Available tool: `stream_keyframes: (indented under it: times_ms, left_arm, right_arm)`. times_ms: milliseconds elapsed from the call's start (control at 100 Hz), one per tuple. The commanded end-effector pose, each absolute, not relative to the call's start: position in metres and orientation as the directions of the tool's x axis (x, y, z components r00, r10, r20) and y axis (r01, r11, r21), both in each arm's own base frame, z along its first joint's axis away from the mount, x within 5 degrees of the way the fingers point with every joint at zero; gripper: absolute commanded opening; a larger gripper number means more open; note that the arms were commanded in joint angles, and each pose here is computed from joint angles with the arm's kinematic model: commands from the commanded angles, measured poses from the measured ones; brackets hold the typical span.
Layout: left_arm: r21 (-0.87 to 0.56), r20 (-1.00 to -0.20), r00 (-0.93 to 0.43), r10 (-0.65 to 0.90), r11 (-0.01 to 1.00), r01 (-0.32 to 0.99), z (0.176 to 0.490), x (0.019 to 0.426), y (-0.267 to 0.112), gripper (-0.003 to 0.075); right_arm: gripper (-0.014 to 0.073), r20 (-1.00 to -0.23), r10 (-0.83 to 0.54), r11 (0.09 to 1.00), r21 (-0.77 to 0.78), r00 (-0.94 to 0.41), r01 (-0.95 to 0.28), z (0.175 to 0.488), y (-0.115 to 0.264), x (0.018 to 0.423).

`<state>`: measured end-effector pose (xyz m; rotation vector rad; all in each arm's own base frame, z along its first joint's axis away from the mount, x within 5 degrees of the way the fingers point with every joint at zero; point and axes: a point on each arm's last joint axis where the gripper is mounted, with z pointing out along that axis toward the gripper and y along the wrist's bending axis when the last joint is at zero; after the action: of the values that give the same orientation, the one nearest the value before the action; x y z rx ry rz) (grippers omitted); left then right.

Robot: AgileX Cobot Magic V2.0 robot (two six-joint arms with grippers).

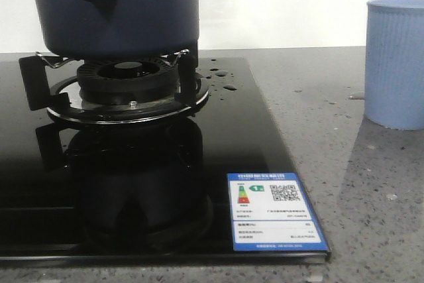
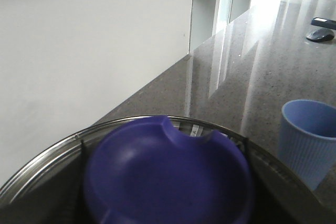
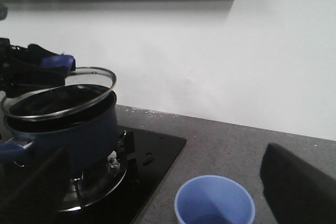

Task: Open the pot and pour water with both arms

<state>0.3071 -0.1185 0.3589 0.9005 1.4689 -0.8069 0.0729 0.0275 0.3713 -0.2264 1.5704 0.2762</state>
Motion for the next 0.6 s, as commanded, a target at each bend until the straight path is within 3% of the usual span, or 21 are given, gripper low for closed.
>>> stream_keyframes:
  times_ms: [0,360,590]
  left_arm:
    - [0.055,-0.993,0.093,-0.066,0.435,0.899,0.411,0.281,-0.117,0.0327]
    - [0.223,-0.945,0.305,-0.116,0.456,0.862,0.473,0.209,-0.105,0.0327]
    - [0.262,-0.926,0.359,-0.117,0.483,0.835,0.485,0.190,-0.101,0.0327]
  right_arm:
    - [0.0664,-1.000,-0.004,0.963,-0.003,-0.002,-0.270,0.373,0.024,0.085]
    - [0.0664,-0.988,-0.013,0.981,0.017,-0.153,-0.194,0.310,0.024,0.131]
    - [0.0545,-0.992,-0.031,0.978,-0.005,-0.121,-0.209,0.291,0.037,0.151]
